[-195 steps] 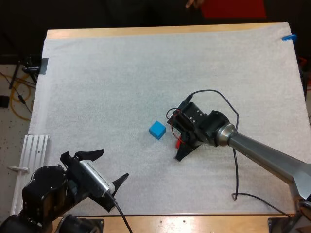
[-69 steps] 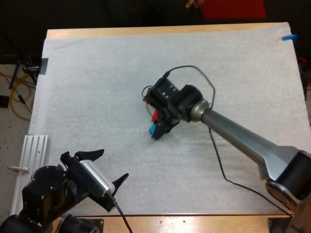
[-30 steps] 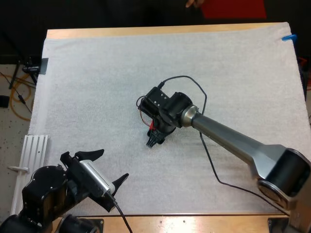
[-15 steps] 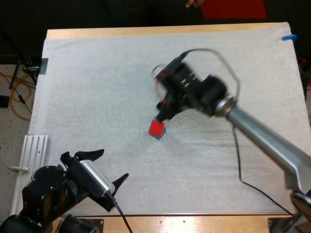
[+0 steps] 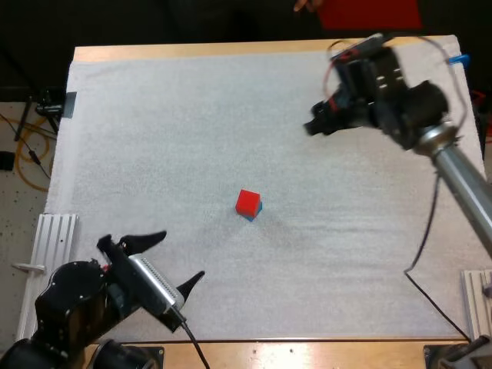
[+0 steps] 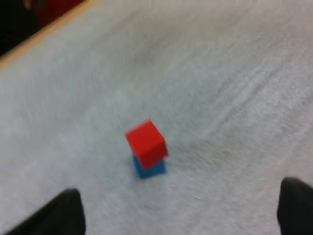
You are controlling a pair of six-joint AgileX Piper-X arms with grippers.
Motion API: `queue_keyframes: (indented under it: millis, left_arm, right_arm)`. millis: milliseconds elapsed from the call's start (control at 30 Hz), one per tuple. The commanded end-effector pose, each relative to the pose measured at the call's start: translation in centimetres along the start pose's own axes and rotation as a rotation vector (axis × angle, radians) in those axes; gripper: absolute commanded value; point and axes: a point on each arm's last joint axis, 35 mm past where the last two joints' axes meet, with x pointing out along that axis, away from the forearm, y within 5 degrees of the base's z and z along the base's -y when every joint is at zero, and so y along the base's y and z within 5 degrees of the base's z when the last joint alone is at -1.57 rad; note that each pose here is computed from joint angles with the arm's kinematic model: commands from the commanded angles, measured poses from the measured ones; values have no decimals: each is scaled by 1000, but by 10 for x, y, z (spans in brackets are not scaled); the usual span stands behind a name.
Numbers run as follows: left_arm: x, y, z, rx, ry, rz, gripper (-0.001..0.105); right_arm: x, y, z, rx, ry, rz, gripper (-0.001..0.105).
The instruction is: Stack red cube on blue cube
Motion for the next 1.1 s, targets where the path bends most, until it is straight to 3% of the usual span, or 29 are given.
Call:
queue_keyframes:
  millis: [0, 67, 233, 467, 633, 733, 1067]
  left_arm:
    - [1, 1, 9, 46, -80, 8, 76]
    - [0, 3, 15, 53, -126, 54, 76]
    - [-1, 13, 27, 25, -208, 291, 76]
    - [14, 38, 34, -47, -185, 432, 76]
    - [21, 62, 33, -115, -168, 437, 76]
    - [15, 72, 32, -226, -209, 434, 76]
    - [-2, 61, 23, -319, -229, 415, 76]
  right_arm:
    - [-17, -12, 1, 30, -44, -24, 63]
    - [-27, -21, -2, 49, -56, -46, 63]
    - [-55, -38, -11, 89, -97, -103, 63]
    - [-83, -39, -40, 117, -150, -158, 63]
    - [-101, -28, -68, 125, -156, -217, 63]
    - [-115, -17, -89, 127, -175, -241, 63]
    - [-159, 17, -151, 150, -255, -350, 63]
